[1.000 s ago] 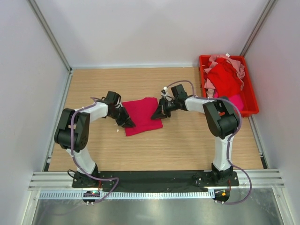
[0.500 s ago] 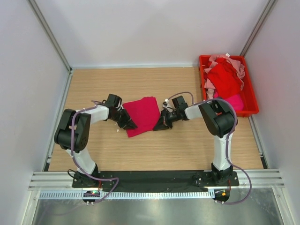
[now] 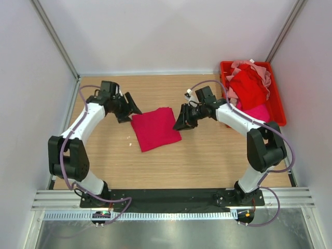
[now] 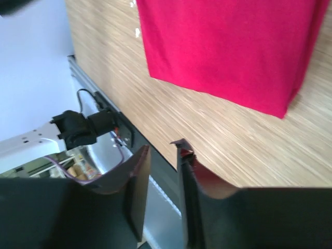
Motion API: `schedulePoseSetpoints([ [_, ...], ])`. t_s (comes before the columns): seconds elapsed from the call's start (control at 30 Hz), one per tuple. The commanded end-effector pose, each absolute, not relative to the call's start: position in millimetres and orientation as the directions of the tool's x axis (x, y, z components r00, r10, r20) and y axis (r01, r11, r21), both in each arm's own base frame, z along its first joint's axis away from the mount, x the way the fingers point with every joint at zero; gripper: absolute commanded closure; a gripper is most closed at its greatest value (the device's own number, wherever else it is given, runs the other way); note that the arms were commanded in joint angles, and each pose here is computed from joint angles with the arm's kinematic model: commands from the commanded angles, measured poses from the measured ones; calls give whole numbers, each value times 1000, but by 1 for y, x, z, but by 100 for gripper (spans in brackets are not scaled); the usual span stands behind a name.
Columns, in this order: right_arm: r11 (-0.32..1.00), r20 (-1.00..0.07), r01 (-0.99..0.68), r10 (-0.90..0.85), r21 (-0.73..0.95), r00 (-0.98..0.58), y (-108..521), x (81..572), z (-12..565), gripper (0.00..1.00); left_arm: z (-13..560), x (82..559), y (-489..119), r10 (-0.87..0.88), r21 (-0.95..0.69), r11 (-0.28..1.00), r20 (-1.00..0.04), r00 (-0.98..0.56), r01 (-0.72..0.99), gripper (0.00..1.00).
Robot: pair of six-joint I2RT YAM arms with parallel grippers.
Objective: Fold and stack the t-shirts
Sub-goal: Fold the tshirt, then neatly place the folded tshirt to the corner
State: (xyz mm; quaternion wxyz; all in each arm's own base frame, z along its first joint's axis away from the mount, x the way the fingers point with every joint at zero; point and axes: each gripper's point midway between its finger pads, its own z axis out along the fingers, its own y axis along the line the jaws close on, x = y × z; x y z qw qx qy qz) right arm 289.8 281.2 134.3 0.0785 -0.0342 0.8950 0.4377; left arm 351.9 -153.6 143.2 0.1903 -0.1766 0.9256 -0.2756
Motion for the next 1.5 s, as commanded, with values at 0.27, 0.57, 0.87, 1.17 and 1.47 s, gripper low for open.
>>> schedulePoseSetpoints([
  [0.27, 774, -198, -190, -85, 604, -976, 233, 254, 137, 55, 71, 384, -98, -412, -328, 889, -269, -870, -320, 30],
  [0.57, 787, -234, -212, -89, 579, -968, 215, 245, 136, 55, 39, 403, -113, -465, -405, 844, -226, -856, -352, 29],
  [0.87, 789, -230, -204, -82, 579, -970, 213, 246, 129, 55, 12, 396, -120, -497, -409, 816, -133, -858, -409, 36],
  [1.17, 804, -199, -189, -90, 565, -976, 210, 242, 119, 55, 13, 410, -94, -476, -278, 868, -226, -850, -412, 95],
  [1.47, 842, -158, -158, -88, 516, -983, 204, 250, 121, 56, 71, 468, -18, -174, 136, 953, -484, -858, -270, 100],
])
